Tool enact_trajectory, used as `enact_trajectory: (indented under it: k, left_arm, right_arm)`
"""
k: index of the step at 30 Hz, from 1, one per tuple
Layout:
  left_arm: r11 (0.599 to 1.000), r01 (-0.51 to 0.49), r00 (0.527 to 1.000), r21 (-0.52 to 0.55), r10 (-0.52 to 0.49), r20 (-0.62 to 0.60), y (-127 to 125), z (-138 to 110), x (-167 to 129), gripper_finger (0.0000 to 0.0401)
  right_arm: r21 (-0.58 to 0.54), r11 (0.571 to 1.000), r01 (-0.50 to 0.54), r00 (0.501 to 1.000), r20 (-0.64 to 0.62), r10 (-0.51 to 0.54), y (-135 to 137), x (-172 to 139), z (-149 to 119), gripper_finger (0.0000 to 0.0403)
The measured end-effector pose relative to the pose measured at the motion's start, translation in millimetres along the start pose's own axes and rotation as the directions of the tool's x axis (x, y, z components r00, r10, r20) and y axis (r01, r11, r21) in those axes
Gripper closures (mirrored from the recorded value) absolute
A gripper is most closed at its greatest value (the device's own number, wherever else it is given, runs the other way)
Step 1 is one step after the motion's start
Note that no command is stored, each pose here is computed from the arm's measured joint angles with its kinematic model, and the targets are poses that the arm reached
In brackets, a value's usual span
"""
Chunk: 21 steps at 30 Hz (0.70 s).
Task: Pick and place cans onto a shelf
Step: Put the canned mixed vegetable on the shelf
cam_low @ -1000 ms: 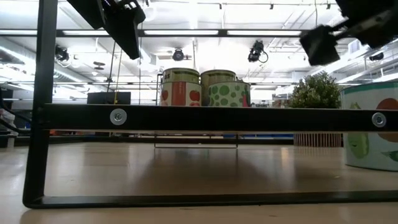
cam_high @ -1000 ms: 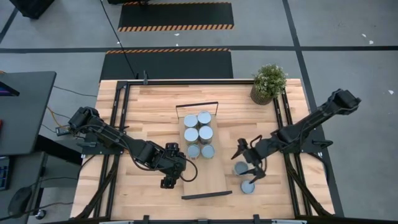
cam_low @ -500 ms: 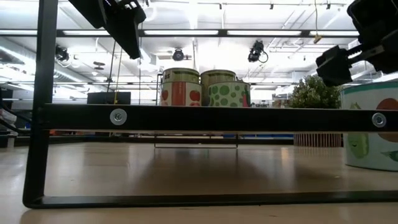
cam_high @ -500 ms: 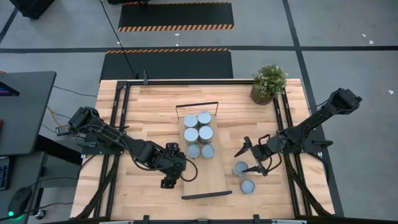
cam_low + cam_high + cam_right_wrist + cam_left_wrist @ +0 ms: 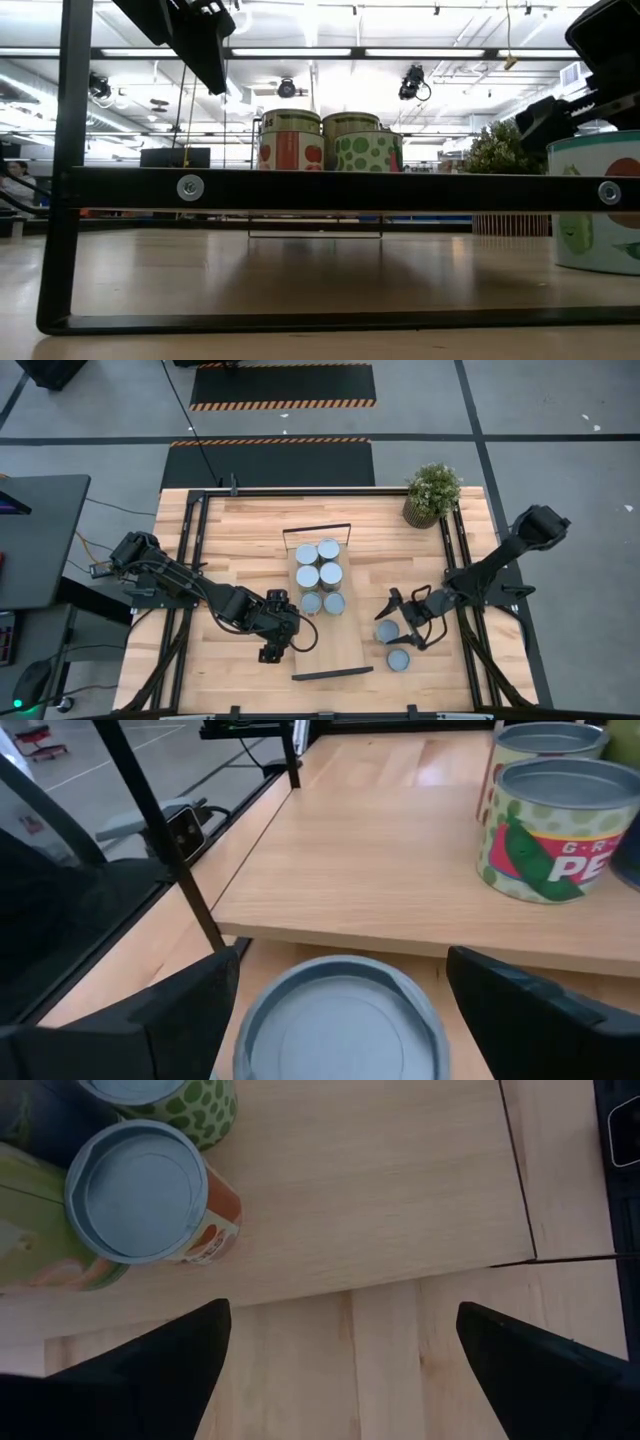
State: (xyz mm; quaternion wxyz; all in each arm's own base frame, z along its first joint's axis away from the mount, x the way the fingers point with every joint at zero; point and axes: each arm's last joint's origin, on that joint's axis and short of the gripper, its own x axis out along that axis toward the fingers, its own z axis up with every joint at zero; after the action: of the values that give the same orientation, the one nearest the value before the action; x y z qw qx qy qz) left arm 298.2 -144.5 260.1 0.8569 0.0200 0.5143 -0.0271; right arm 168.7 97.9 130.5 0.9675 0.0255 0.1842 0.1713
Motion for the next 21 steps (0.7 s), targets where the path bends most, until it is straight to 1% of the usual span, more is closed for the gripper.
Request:
enact_trajectory:
  k: [13, 17, 21]
  left_arm:
    - [1.000, -0.001, 1.000, 0.000, 0.001, -0.001, 0.0, -0.1, 0.0, 0.0007]
    - [1.000, -0.001, 1.000, 0.000, 0.001, -0.001, 0.0, -0.1, 0.0, 0.0007]
    - [1.000, -0.001, 1.000, 0.001, 0.001, -0.001, 0.0, -0.1, 0.0, 0.0007]
  right_arm:
    - [-0.010, 1.000, 0.006, 0.999, -0.043, -0.007, -0.4, 12.3, -14.0, 0.0042]
    - [-0.016, 1.000, 0.012, 0.997, -0.076, -0.013, -1.0, 14.9, -20.0, 0.0060]
    - [-0.022, 1.000, 0.013, 0.996, -0.082, -0.015, -1.3, 16.7, -22.4, 0.0092]
